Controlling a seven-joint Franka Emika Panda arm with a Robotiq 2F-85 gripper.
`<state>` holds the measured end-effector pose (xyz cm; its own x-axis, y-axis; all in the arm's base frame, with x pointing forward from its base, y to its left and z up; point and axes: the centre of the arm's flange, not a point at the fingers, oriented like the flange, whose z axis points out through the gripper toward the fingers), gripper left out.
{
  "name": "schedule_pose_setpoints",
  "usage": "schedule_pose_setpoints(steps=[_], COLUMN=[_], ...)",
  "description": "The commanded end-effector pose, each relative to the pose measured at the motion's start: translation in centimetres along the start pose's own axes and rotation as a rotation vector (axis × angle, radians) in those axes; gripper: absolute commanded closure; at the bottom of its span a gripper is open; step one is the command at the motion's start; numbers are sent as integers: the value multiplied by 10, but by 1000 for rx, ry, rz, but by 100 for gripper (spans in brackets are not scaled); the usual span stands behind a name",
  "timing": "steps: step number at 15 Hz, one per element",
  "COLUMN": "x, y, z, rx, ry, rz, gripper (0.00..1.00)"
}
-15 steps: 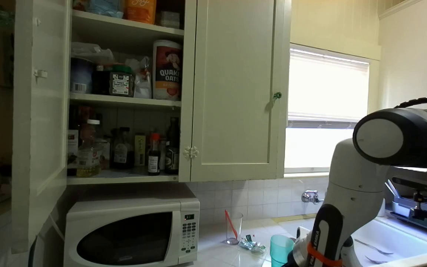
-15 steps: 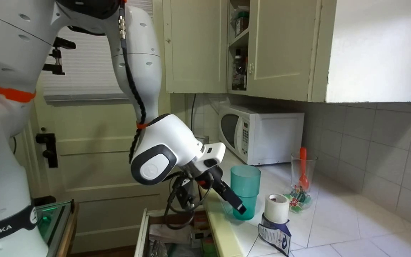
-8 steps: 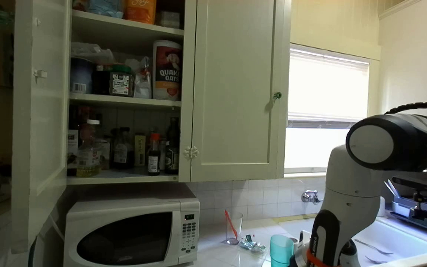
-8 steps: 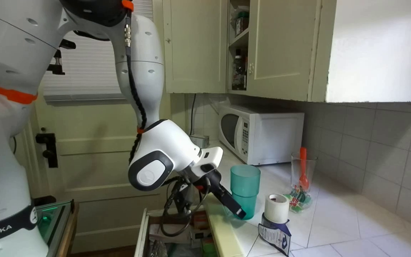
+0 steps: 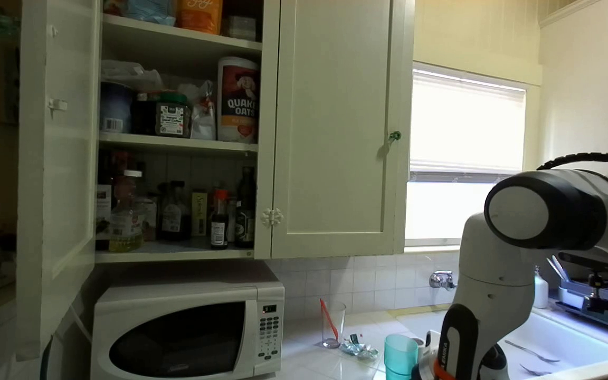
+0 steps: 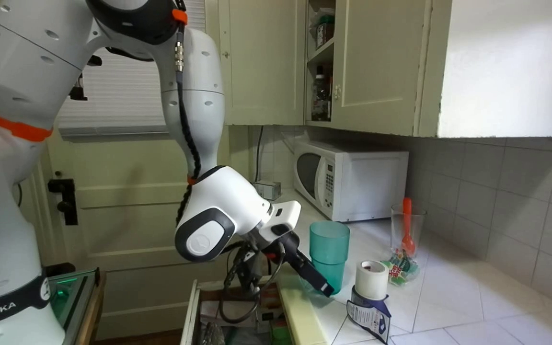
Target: Put the cup inside the cupboard
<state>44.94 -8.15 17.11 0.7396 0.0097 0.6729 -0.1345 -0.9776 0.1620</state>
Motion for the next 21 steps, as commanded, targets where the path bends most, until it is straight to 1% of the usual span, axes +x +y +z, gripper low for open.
schedule_pose_setpoints(steps=[1, 2, 3, 4, 5, 7, 9, 11, 12, 14, 16, 18, 21], x=[-2, -1, -1, 0, 1, 4, 6, 13, 17, 32, 52, 75, 113], y=[1, 2, 2, 3, 2, 2, 0, -7, -13, -28, -43, -59, -86], z=[10, 11, 12, 13, 14, 13, 8, -11, -19, -40, -65, -90, -128], rx=[-19, -20, -19, -20, -20, -24, -20, -11, -1, -13, -4, 19, 19], ry=[16, 17, 18, 19, 20, 26, 17, 27, 41, 90, 144, 181, 259], rz=[19, 20, 21, 22, 20, 19, 5, -47, -78, -170, -268, -339, -384], gripper=[0, 1, 15, 26, 32, 48, 49, 49, 49, 49, 49, 49, 49])
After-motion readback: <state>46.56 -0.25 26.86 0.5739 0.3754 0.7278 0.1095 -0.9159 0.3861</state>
